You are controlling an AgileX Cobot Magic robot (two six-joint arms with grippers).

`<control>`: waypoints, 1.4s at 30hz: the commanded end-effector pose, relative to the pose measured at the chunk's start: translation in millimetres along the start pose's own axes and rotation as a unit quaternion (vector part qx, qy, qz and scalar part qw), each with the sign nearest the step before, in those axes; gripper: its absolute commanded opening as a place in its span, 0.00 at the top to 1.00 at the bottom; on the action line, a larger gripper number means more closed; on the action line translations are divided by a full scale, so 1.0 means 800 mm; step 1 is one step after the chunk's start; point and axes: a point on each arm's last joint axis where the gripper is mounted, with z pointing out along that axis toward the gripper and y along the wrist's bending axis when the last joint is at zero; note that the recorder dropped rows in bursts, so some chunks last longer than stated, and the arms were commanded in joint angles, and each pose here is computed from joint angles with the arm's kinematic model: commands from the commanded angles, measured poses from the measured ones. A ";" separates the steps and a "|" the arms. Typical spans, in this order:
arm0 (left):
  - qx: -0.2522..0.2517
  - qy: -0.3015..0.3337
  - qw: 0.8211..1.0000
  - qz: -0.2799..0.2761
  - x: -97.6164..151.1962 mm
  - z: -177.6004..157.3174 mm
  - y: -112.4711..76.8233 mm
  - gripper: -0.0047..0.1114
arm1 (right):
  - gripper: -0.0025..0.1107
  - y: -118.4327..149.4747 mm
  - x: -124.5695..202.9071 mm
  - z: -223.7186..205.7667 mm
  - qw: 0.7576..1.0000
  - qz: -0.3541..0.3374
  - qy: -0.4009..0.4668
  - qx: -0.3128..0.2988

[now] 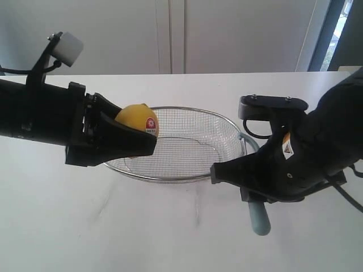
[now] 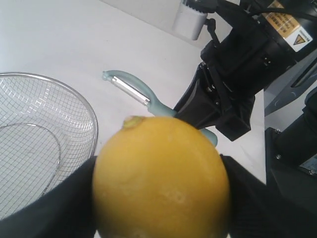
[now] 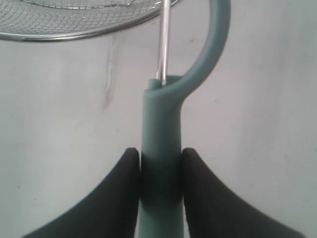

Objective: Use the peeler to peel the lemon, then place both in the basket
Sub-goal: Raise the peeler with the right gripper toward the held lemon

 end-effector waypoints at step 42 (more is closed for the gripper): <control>0.008 -0.016 1.000 -0.001 -0.005 0.000 -0.003 0.96 | 0.98 -0.027 -0.023 -0.020 0.963 -0.115 0.010 -0.243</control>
